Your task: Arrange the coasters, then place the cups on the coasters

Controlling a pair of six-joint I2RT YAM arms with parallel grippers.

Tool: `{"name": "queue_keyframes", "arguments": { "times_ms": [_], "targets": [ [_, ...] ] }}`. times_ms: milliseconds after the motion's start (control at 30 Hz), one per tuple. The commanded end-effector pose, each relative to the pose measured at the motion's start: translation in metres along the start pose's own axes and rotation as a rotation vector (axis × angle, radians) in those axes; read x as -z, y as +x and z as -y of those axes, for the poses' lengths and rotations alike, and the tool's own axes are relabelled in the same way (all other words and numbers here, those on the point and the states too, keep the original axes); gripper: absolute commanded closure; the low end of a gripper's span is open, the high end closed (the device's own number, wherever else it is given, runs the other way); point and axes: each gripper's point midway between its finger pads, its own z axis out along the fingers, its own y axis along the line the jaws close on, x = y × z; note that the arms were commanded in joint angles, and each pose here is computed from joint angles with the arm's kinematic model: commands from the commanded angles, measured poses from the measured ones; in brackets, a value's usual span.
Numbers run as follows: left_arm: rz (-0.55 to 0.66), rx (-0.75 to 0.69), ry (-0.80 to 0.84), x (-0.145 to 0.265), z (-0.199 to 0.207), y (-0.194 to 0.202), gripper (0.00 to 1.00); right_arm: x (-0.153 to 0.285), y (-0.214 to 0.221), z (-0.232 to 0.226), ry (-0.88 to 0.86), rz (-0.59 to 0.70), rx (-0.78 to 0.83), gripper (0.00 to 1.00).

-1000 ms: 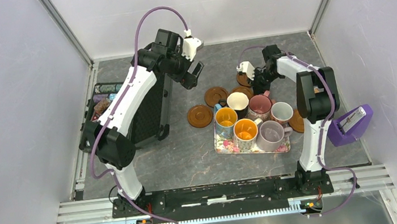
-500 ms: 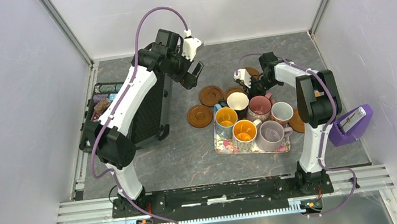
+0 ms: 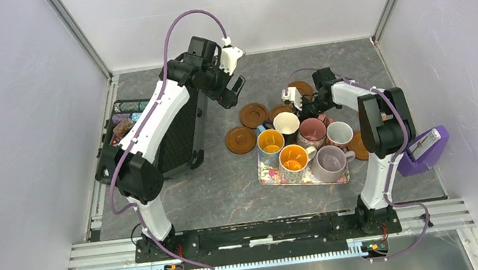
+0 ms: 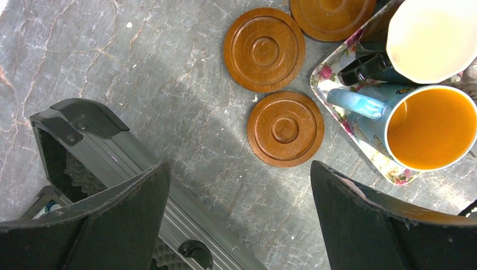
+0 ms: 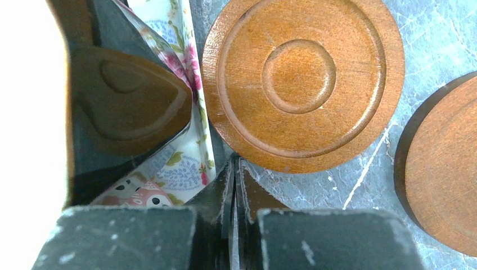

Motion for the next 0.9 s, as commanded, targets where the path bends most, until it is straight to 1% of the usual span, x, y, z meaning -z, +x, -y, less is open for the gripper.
{"name": "queue_keyframes", "arguments": {
  "times_ms": [0,233,367,433,533,667,800,833,867],
  "targets": [
    [0.033,-0.027,0.017,-0.001,0.002,-0.006,0.0,-0.018,0.045,-0.084,-0.261,-0.159,-0.182,0.95],
    [0.022,-0.029,0.063,-0.01,0.012,-0.003,0.0,-0.001,0.006,-0.036,-0.119,-0.092,-0.192,0.8],
    [0.027,0.01,0.152,-0.012,0.032,0.001,0.0,0.018,-0.015,-0.008,-0.02,-0.032,-0.223,0.7],
    [0.041,0.036,0.168,-0.014,0.038,0.002,0.0,0.027,-0.024,0.0,0.007,-0.006,-0.227,0.64],
    [0.059,0.041,0.181,-0.019,0.044,0.001,0.0,0.041,-0.034,0.009,0.045,0.023,-0.232,0.52],
    [0.053,0.042,0.187,-0.033,0.044,-0.002,0.01,0.063,-0.035,0.023,0.083,0.049,-0.279,0.46],
    [0.038,0.098,0.241,-0.055,0.05,-0.006,0.12,0.082,-0.018,0.029,0.097,0.049,-0.364,0.44],
    [0.04,0.122,0.266,-0.06,0.053,-0.009,0.16,0.089,-0.008,0.031,0.11,0.049,-0.399,0.44],
    [0.04,0.148,0.281,-0.067,0.055,-0.012,0.2,0.093,0.0,0.033,0.121,0.048,-0.426,0.45]
  ]
}}
